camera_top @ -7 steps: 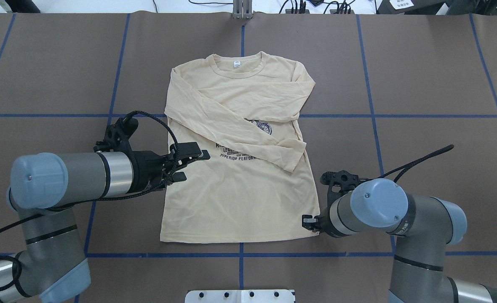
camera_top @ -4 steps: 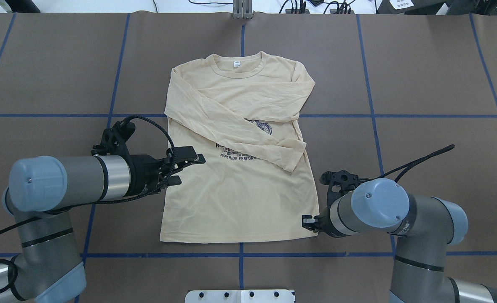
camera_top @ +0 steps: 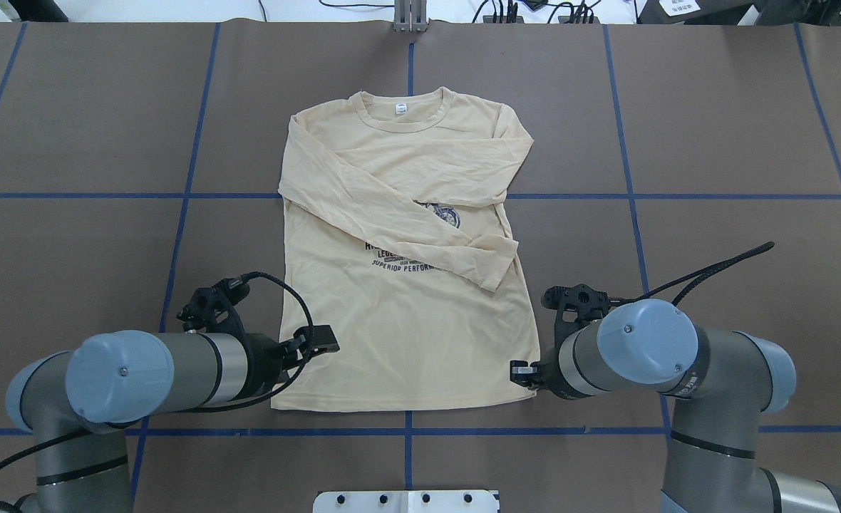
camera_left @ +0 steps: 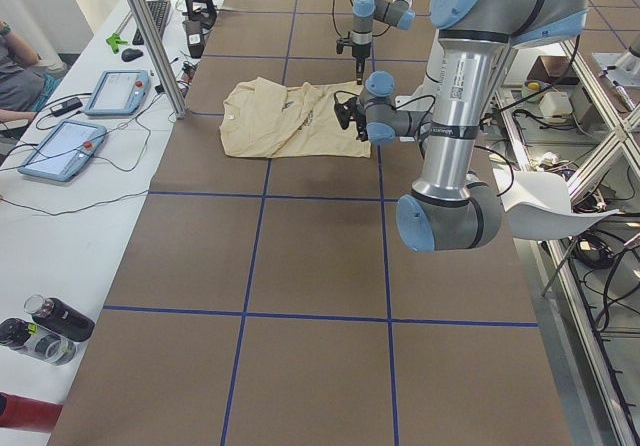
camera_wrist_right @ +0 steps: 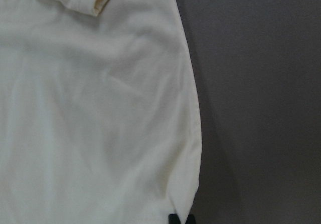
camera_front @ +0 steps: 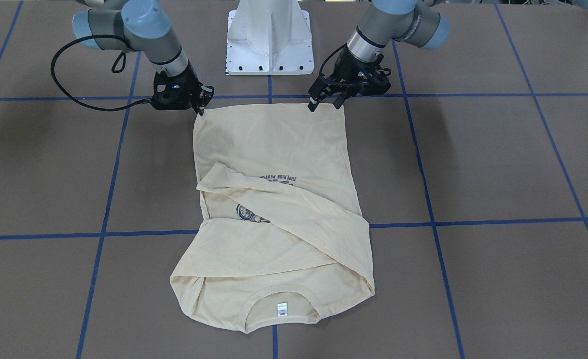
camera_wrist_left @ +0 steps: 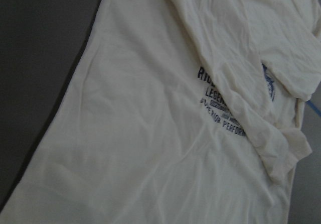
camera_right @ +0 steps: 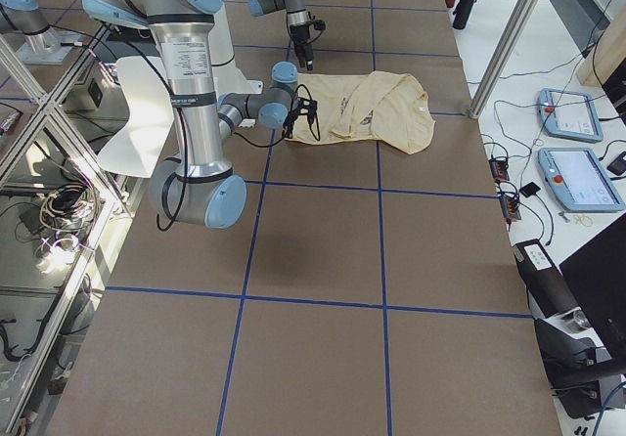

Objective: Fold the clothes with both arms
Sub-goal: 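Position both grippers at the hem corners to grasp the bottom edge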

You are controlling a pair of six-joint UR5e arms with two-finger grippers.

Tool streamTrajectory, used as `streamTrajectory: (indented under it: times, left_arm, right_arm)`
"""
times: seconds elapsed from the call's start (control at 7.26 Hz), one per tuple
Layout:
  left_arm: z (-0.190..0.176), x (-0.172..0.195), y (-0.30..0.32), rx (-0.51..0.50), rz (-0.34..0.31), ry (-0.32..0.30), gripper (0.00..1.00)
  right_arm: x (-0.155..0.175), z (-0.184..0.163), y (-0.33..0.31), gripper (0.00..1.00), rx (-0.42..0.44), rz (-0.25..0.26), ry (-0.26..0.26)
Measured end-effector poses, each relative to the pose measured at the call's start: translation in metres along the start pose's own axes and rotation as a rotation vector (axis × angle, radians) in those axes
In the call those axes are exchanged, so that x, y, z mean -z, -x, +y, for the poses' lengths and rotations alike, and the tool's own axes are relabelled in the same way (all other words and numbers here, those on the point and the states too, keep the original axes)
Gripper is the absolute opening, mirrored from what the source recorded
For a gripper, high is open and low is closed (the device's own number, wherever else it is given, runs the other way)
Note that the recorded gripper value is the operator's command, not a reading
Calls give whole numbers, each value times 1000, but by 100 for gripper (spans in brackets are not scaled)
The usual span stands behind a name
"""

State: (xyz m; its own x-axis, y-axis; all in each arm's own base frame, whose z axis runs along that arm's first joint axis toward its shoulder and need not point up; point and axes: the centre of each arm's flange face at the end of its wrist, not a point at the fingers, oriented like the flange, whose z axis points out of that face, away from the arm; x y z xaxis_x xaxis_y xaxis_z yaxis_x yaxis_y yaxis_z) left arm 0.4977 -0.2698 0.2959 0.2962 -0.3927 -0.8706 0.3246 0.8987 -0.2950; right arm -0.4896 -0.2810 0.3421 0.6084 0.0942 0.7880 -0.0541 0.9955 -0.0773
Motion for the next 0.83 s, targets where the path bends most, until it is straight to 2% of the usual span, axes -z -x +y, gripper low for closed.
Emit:
streamTrajectory:
  times: [0.28,0.55,0.83]
  left_arm:
    - [25,-13,13,-26,-73,-13,94]
    - [29,-22,21,-64,-137,-30,93]
    - [24,-25,25,-99,-159,-40,91]
  right_arm:
    - [4,-2,1,0,-1,-8,-4]
    - [7,-3,2,0,-2,-12,-5]
    - [9,-5,1,0,-4,-14,-7]
